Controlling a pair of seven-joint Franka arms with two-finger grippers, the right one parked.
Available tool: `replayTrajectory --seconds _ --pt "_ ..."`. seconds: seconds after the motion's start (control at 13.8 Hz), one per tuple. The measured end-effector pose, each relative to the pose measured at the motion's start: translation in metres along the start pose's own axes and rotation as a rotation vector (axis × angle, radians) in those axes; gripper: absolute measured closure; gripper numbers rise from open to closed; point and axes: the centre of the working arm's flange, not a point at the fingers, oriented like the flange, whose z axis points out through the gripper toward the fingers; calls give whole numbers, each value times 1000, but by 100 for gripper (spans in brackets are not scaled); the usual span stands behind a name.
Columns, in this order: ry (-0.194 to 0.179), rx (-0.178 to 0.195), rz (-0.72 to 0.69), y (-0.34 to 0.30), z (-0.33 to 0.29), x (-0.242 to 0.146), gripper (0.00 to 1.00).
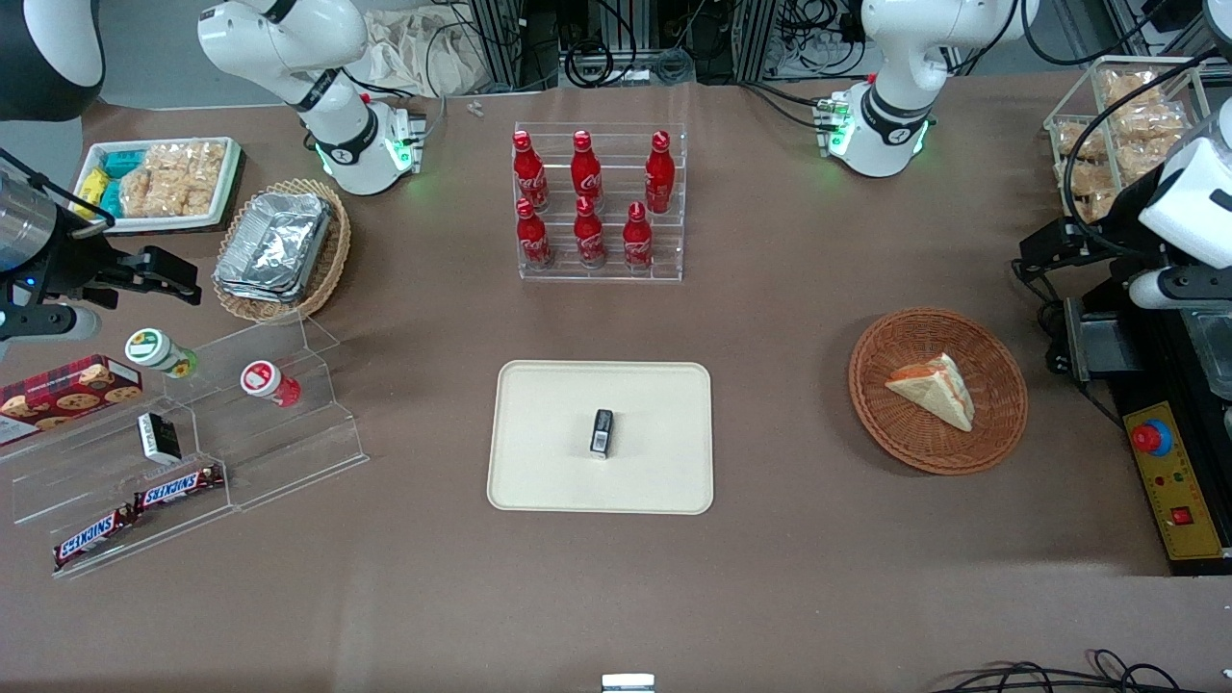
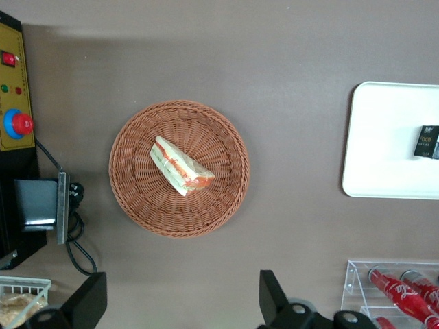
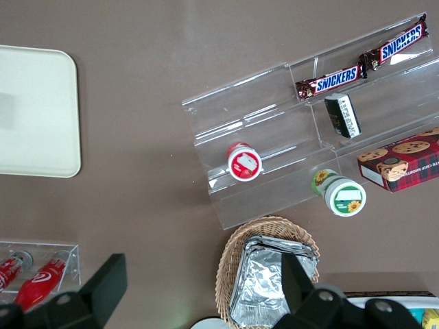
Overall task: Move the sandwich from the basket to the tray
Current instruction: 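Move the left gripper down over the sandwich in the wicker basket, then close the left gripper on the triangular sandwich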
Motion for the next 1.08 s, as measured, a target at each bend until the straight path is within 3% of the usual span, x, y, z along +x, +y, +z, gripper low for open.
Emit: replayTrajectory --seconds 0.22,0.51,0.8,1.08 --pt "-1 11 -66 -1 1 1 0" --pt "-36 72 -513 7 40 15 0" --pt "-51 97 -802 5 164 39 0" --pt "-44 103 -964 -31 286 18 0"
